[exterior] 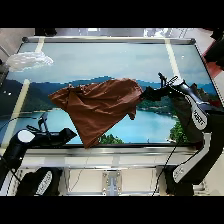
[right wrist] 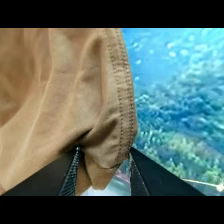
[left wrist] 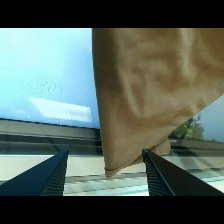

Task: Fold the shirts.

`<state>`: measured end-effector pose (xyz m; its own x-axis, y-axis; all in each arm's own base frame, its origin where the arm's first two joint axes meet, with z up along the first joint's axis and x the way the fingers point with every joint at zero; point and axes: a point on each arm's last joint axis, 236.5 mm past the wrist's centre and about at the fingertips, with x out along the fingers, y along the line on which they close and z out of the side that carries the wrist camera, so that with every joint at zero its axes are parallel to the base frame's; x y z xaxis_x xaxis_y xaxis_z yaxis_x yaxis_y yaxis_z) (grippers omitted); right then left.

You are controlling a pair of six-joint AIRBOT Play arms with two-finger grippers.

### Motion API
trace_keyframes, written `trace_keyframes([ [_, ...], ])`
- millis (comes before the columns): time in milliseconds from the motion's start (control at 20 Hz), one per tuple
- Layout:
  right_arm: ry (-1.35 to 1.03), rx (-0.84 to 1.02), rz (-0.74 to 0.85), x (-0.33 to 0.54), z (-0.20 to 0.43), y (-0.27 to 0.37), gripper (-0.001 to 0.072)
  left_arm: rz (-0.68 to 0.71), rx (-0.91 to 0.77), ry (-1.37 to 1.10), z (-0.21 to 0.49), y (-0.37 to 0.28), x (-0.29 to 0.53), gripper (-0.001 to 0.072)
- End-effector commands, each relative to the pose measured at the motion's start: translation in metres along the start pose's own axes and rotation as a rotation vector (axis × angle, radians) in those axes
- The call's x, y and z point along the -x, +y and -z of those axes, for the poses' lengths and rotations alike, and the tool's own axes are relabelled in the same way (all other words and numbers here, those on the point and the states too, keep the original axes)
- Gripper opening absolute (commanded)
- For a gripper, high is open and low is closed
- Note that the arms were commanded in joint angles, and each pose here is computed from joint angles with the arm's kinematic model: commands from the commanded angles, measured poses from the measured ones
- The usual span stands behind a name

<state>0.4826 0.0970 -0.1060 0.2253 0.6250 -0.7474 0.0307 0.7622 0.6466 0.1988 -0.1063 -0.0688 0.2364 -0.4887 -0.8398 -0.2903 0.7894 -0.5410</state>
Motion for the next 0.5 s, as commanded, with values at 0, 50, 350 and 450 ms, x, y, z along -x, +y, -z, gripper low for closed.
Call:
trace_keyframes([
  [0, 0.020, 0.003, -0.003, -0.001, 0.005, 0.001, 0.0340, -0.044, -0.055, 0.061, 0.008, 0.001, -0.029, 0.0552],
  [50, 0.024, 0.003, -0.005, -0.001, 0.005, 0.002, 0.0339, -0.058, -0.055, 0.090, 0.013, 0.004, -0.036, 0.0552],
  [350, 0.037, 0.003, -0.012, -0.001, 0.009, 0.003, 0.0297, -0.022, 0.037, 0.089, 0.007, -0.002, -0.052, 0.0552],
  [450, 0.036, 0.004, -0.011, -0.001, 0.008, 0.003, 0.0297, -0.010, 0.042, 0.094, 0.009, -0.006, -0.053, 0.0551],
])
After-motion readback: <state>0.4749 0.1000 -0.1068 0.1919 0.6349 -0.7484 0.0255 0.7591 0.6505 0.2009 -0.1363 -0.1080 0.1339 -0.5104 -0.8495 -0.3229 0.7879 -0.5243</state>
